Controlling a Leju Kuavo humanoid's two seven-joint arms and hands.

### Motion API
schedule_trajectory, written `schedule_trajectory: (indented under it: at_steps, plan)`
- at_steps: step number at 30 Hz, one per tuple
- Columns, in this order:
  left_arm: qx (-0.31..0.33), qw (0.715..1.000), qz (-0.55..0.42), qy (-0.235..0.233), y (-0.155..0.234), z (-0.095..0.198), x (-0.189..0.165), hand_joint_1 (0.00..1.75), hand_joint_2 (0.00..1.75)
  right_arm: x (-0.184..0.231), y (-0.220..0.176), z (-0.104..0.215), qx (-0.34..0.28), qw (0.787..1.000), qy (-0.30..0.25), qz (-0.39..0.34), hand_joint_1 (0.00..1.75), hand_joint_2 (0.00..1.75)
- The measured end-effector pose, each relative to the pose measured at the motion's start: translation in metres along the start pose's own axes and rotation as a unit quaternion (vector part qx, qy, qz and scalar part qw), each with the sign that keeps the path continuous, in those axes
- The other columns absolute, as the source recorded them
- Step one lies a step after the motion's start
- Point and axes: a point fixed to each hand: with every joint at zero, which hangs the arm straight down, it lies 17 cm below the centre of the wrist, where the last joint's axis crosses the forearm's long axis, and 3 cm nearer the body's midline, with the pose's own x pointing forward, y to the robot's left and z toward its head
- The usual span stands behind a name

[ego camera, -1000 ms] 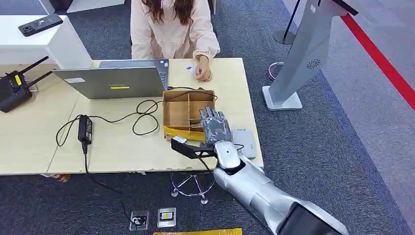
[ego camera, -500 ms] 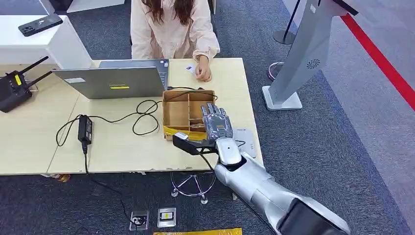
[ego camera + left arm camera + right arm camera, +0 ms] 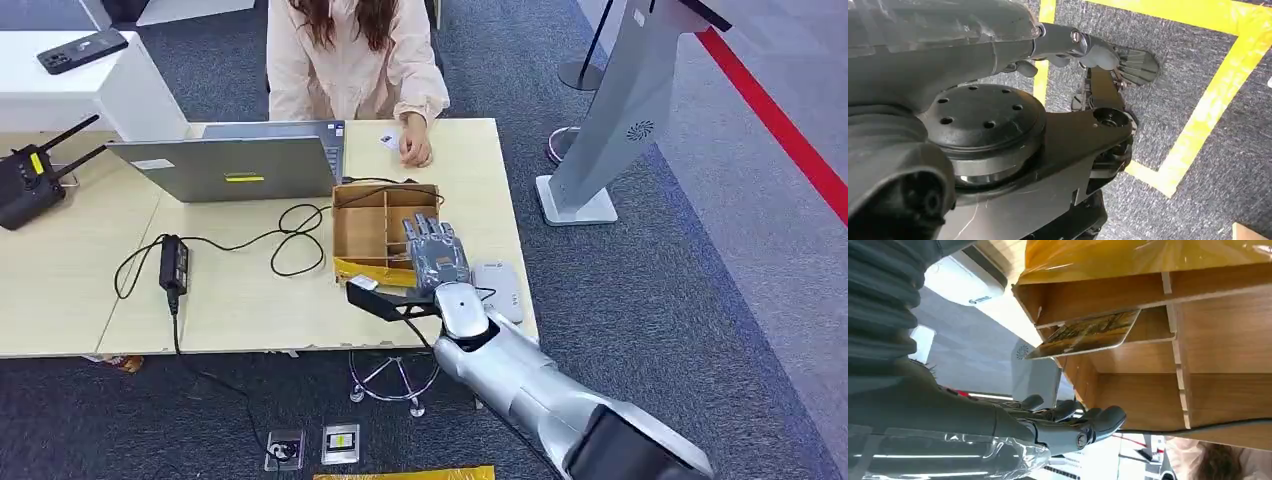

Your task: Pass the card to the sensor for recognition and then transmit it.

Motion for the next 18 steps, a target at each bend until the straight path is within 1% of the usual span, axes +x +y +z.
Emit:
schedule_trajectory:
  at_steps: [18]
  plan:
    - [0.0, 1.0, 0.0, 0.0, 0.0, 0.0, 0.0, 0.0, 0.0, -0.009, 0.011, 0.001, 0.02, 1.0, 0.013, 0.008, 0.0, 1.75]
